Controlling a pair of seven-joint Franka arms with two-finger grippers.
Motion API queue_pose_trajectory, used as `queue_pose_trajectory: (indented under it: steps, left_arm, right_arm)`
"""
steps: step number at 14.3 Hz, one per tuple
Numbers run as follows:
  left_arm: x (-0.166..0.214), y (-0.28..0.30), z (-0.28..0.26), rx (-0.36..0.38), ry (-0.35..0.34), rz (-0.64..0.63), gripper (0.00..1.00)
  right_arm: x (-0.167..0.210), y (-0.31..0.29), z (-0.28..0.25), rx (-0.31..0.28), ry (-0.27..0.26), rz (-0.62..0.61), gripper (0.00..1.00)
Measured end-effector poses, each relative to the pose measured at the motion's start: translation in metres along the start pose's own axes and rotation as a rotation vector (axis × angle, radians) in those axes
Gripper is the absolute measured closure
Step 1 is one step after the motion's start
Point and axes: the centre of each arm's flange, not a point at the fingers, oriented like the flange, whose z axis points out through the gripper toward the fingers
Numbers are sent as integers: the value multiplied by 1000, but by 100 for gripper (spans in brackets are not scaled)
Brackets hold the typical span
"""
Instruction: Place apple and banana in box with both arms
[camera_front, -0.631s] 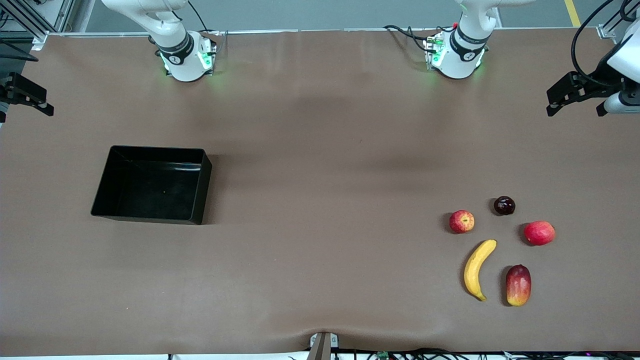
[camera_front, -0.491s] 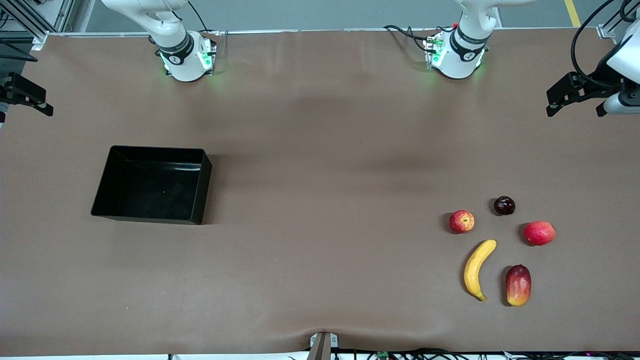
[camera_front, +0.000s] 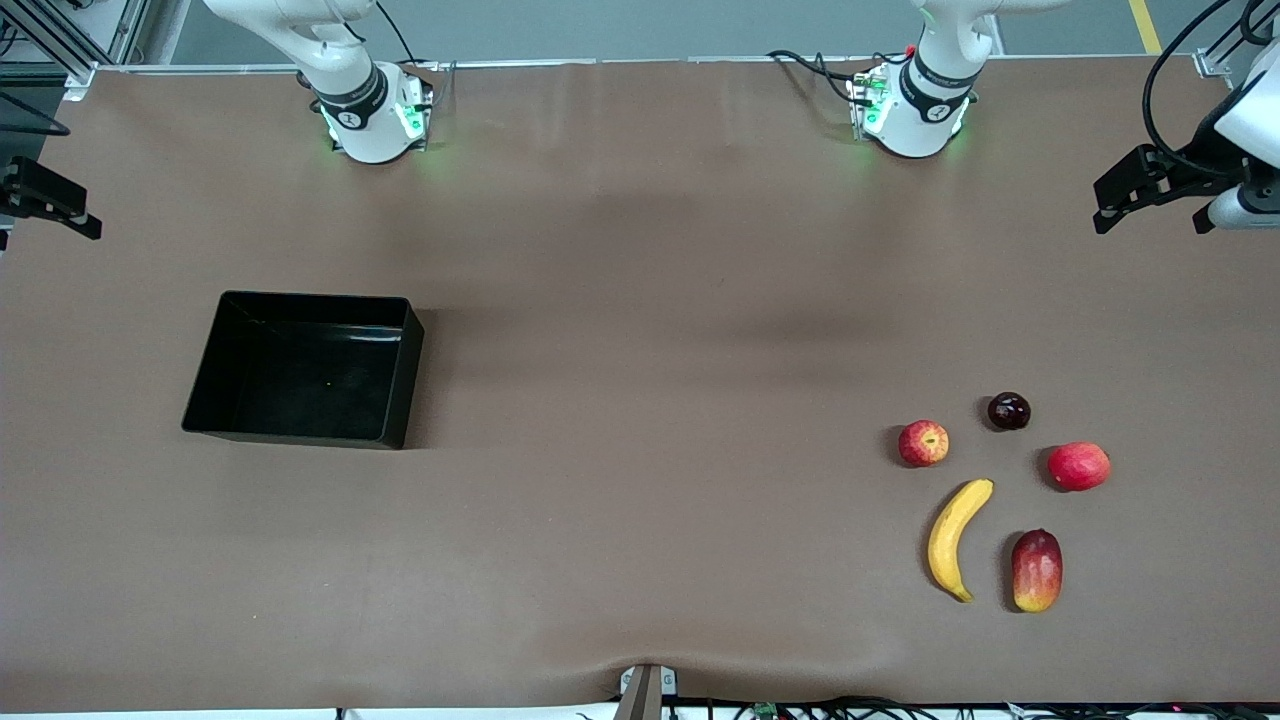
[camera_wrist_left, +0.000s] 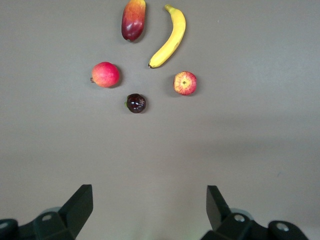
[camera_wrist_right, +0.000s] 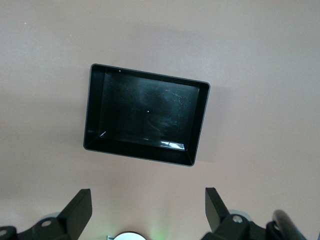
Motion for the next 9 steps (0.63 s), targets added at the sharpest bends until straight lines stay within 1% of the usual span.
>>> queue_pose_trajectory:
  steps: [2, 3, 5, 9]
  left_arm:
    - [8, 1, 14, -1, -26, 2, 0]
    - [13, 3, 26, -2, -48, 3, 0]
    - [27, 5, 60, -4, -89, 7, 0]
    - [58, 19, 164, -13, -100, 32, 0]
  right_arm:
    - [9, 23, 23, 9, -43, 38, 0]
    - [16, 36, 41, 16, -75, 48, 0]
    - [35, 56, 82, 30, -132, 35, 0]
    - [65, 100, 173, 39, -176, 61, 0]
